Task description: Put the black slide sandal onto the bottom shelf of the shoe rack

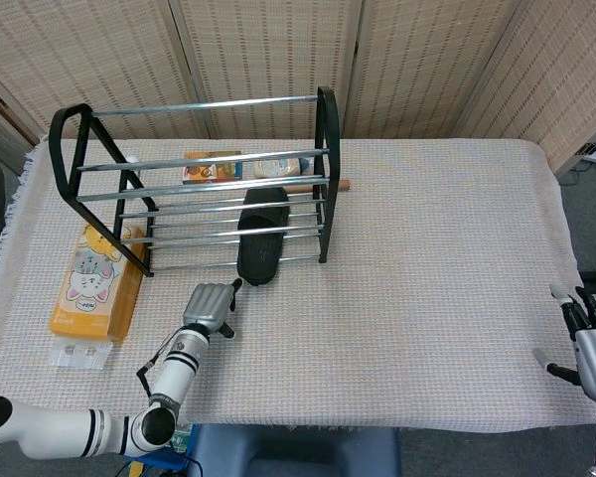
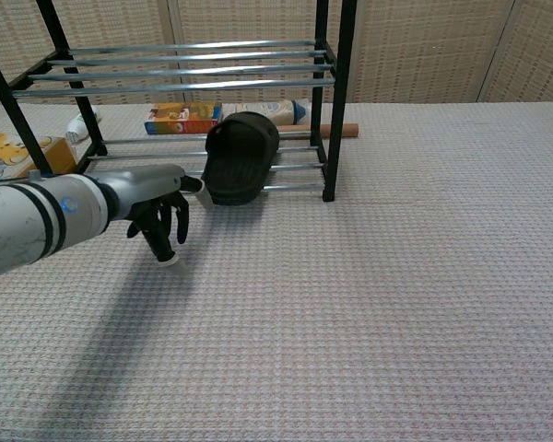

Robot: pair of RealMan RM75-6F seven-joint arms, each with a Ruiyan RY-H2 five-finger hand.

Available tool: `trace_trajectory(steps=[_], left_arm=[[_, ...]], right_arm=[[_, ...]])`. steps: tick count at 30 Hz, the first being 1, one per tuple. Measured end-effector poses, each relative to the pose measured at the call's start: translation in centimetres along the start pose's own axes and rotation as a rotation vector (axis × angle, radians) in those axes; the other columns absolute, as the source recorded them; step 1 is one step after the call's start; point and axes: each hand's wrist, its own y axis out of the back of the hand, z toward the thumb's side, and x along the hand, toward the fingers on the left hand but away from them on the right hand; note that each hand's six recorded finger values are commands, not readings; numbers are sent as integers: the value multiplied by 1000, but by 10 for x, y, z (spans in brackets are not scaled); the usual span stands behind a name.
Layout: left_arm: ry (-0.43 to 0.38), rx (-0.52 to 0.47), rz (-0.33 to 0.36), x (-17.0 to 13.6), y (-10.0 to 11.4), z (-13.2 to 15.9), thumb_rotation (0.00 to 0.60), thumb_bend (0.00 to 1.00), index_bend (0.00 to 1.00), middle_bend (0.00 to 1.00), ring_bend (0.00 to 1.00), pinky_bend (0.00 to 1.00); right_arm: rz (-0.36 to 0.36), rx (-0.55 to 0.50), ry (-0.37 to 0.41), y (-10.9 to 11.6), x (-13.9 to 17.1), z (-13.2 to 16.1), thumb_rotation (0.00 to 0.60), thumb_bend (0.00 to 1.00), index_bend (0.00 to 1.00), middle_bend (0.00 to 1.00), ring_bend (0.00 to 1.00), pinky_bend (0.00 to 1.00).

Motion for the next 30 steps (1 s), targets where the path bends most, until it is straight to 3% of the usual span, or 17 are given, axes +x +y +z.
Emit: trace_trajectory(steps=[20, 30], left_arm=[[-54, 0, 7, 12, 4, 43, 600, 48, 198, 517, 475, 735], [-53, -2, 47, -7, 10, 28, 600, 48, 190, 516, 471, 735]], right_arm=[[-3, -4, -19, 0, 3, -6, 600, 204, 0, 179, 101, 149], [-3, 2, -15, 2, 1, -5, 600, 204, 0, 179, 101, 149]])
